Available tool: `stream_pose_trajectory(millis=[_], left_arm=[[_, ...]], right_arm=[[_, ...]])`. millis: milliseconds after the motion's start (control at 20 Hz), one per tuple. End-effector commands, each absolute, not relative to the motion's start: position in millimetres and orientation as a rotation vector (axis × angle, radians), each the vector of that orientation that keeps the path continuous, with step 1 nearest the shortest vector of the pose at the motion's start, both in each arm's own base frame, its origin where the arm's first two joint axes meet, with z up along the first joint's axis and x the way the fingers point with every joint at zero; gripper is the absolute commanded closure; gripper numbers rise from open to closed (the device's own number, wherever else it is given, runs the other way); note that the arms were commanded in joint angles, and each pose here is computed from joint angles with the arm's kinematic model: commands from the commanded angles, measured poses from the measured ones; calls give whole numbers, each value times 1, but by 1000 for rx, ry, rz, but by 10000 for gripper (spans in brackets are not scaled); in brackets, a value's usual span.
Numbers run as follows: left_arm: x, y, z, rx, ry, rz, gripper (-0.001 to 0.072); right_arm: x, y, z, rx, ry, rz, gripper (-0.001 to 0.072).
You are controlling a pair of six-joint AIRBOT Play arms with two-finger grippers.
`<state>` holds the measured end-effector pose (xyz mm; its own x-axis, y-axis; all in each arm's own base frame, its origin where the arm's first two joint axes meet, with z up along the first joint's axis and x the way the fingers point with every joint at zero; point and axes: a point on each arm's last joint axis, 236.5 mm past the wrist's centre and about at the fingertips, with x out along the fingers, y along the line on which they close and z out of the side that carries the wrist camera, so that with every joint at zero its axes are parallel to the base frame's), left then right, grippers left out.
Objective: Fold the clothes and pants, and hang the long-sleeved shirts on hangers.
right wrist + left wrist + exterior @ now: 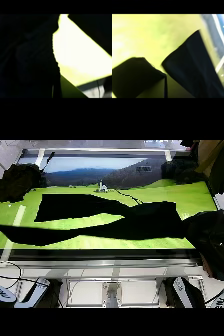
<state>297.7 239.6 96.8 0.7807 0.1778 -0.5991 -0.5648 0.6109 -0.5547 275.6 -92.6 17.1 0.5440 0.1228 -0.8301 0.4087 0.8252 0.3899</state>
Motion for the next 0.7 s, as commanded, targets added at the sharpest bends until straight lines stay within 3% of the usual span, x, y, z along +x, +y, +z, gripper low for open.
stream_pose_trajectory(millis=[0,200,450,650], left_arm=[[312,243,162,-676,424,421,703],[252,229,85,-588,806,498,703],[184,211,-2,-682,1050,595,703],[136,216,-48,-631,1185,697,703]], right_arm=[[291,-104,56,537,919,-176,688],[260,-98,23,512,1075,-181,688],[201,-75,-57,551,1310,-192,688],[189,-70,-80,571,1336,-215,688]])
